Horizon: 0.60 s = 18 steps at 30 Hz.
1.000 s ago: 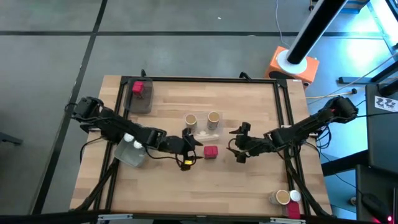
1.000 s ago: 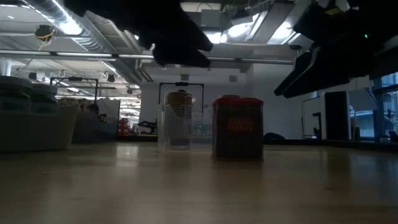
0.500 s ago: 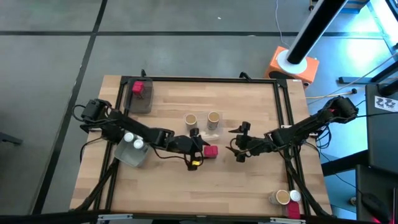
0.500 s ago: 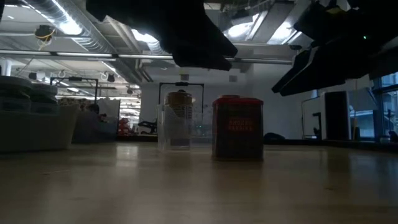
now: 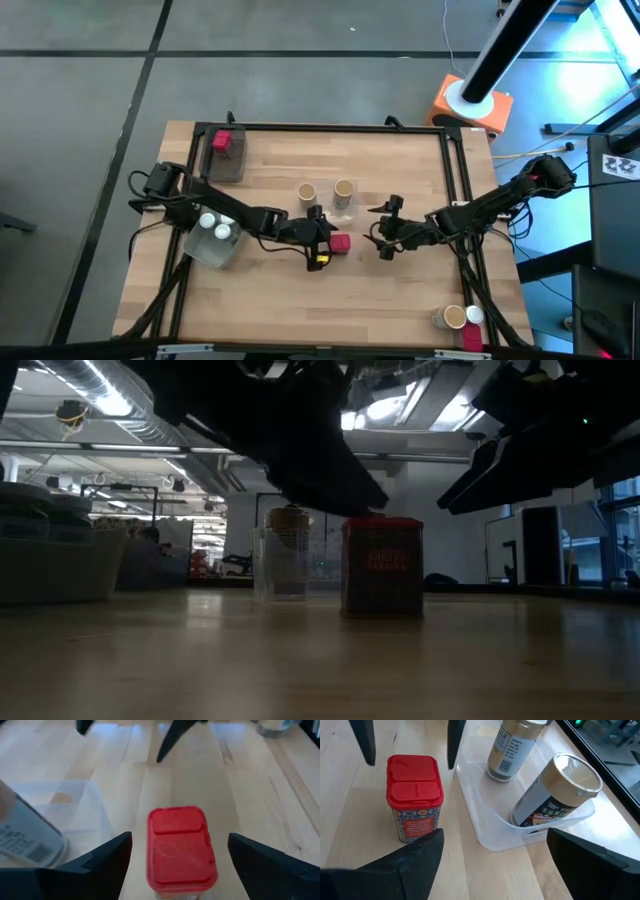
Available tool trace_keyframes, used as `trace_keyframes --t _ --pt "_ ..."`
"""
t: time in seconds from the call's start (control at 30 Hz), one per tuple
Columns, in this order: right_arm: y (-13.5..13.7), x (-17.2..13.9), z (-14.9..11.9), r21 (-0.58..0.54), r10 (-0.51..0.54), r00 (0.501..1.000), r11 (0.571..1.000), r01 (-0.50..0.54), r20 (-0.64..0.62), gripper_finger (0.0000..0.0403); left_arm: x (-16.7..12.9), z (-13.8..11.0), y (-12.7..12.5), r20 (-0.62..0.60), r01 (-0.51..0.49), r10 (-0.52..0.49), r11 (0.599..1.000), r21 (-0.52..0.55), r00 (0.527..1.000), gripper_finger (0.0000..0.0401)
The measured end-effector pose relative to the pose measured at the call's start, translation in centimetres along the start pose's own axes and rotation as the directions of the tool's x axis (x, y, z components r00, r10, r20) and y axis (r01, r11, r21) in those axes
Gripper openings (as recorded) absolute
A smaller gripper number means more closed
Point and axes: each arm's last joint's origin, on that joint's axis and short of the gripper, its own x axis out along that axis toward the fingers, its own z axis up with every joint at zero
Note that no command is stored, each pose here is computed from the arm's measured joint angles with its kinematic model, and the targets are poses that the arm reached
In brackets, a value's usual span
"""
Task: Sort spices by type
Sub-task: Put the top red seasoning can into the black bin
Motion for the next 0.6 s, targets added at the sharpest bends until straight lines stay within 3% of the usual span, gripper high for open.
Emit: trace_keyframes --t 0.6 --pt "0.01 0.00 0.00 0.000 0.002 1.000 1.000 -0.002 0.000 0.0353 0.41 -0.62 -0.06 -0.029 -0.001 0.001 1.000 0.018 1.000 0.0310"
